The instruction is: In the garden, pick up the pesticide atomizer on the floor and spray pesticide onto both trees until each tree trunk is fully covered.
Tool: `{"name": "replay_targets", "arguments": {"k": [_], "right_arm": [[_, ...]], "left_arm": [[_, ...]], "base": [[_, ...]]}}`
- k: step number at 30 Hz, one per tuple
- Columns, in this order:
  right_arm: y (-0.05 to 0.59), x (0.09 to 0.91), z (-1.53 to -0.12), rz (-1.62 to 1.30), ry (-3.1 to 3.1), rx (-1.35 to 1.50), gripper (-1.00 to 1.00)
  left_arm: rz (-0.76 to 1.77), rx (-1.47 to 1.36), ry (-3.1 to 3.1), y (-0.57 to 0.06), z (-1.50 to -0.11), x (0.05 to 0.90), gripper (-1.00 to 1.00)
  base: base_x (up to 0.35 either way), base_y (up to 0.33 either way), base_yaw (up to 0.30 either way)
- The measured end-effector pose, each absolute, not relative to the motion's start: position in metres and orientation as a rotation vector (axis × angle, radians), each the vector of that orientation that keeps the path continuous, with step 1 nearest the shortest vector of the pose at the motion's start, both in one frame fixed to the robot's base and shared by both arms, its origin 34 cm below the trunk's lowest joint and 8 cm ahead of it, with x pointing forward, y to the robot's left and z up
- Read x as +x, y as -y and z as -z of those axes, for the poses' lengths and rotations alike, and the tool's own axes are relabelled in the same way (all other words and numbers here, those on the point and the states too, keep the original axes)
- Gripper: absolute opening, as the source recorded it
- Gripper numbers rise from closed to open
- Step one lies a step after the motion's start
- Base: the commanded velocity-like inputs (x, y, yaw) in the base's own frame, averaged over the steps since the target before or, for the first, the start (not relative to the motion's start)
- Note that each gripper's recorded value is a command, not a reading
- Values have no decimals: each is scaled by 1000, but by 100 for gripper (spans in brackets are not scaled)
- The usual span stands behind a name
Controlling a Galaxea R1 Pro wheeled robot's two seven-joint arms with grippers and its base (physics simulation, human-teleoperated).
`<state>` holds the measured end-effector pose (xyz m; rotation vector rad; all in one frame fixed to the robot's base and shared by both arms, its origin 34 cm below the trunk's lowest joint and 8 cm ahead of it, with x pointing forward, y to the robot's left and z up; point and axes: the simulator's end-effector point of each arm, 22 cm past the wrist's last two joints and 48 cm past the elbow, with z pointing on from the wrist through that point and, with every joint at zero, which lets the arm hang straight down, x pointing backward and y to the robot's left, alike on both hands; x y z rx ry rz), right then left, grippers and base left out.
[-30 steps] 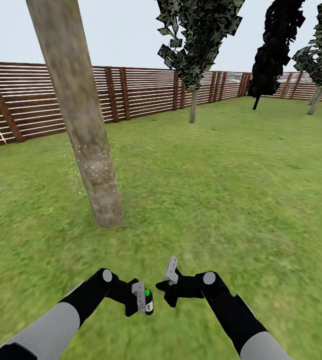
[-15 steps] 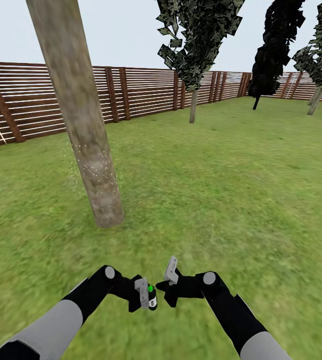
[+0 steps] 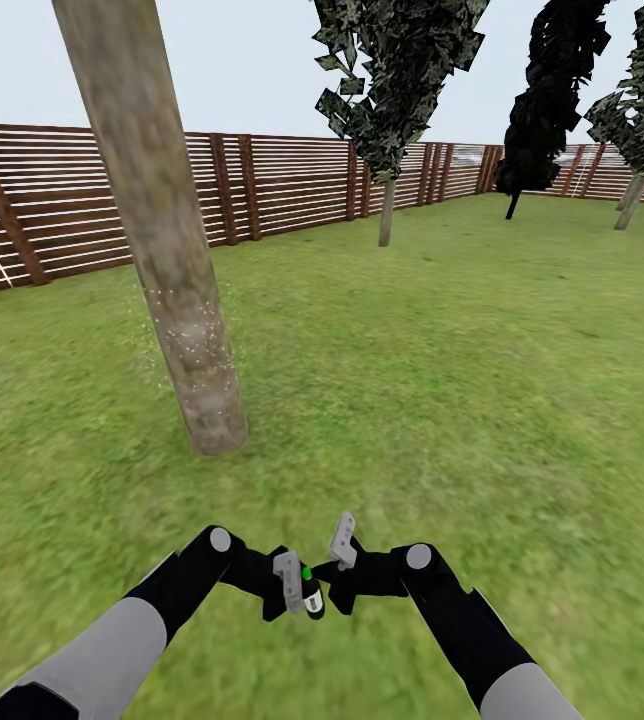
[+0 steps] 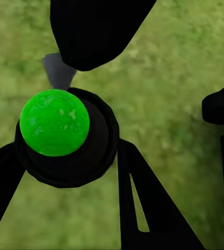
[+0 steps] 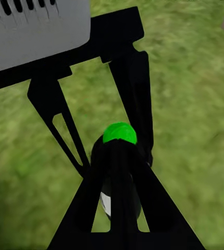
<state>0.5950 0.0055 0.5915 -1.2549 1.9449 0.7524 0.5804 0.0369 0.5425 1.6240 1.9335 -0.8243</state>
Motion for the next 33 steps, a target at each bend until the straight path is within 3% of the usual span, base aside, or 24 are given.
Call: {"name": "replay_targets", "arguments": {"k": [14,19,22,26,27,33], "right_arm": [[-5,595,-592,-752,-1944,-1254,-100],[-6,595,-592,-752,-1943,-1254,-100],[-5,598,-592,-742,-1944,-1246,-100],[35,654,-579,-431,-2016,-1011,-100],[56,664,-569,-384,-2067,-899,100],[189,638,-469,-239,-2313,-274,100]], "left_arm": [[839,1639,-1951,-45,-538,575,-100],[723,1615,-2086,-121,-515,581,-100],[546,1367,-2182,-175,-512,622,-100],[424,726,-2375,-268,-479,613,-100],[415,606,-2406,-286,-469,597,-100],[254,218,-2486,-350,-433,544,-100]], "base": [[0,0,0],[0,0,0],[0,0,0],[0,0,0],[0,0,0],[0,0,0]]}}
